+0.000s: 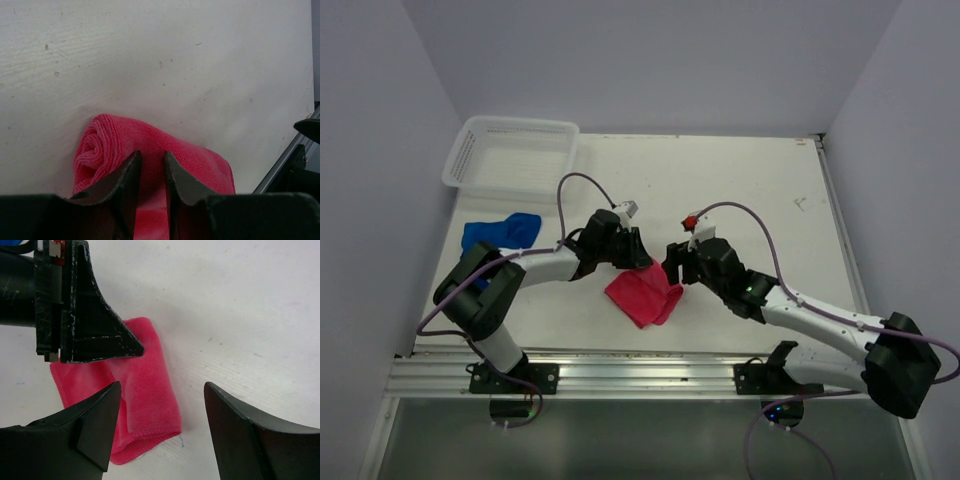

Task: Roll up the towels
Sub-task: Roll the towel

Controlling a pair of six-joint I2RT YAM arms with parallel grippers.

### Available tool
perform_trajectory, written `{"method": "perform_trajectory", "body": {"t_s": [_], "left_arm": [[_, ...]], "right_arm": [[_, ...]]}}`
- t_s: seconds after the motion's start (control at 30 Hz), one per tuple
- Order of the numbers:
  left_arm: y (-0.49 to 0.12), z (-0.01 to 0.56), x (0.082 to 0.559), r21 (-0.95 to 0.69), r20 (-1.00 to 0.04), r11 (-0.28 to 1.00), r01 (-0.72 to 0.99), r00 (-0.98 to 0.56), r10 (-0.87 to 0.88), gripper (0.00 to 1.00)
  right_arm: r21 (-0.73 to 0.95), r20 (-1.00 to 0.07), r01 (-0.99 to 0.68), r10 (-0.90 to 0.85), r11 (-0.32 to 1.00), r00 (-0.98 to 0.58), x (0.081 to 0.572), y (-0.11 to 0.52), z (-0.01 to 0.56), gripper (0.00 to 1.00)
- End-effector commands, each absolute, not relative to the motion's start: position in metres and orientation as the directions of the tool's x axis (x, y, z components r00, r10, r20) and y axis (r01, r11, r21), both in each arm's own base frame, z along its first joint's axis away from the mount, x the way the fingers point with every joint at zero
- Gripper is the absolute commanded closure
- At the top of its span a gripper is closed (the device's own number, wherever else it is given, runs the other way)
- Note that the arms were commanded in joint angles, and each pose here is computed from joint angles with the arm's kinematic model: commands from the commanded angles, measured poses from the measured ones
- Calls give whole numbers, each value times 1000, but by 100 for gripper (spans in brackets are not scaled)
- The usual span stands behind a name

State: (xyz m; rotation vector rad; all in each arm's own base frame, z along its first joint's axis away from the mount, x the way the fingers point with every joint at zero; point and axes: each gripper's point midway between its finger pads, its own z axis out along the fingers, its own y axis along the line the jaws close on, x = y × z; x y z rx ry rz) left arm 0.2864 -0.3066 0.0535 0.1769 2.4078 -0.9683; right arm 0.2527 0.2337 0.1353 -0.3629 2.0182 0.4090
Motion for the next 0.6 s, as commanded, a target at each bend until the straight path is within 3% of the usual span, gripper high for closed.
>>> {"method": "perform_trajectory", "body": {"t_s": [0.0,0.4,0.57], "left_arm": [[-286,30,272,-540,-487,799,264,-872,-41,70],[-283,30,268,-538,-489,800,266,-871,-40,70],[-280,32,269,-521,-501,810,269,-865,-35,70]], "right_arm": [[382,-766,-478,-18,791,-642,229,262,119,29],[465,-584,-359,-24,810,-811,232,250,43,28],[467,-557,-370,-58,803,-829,225,249,28,36]]}}
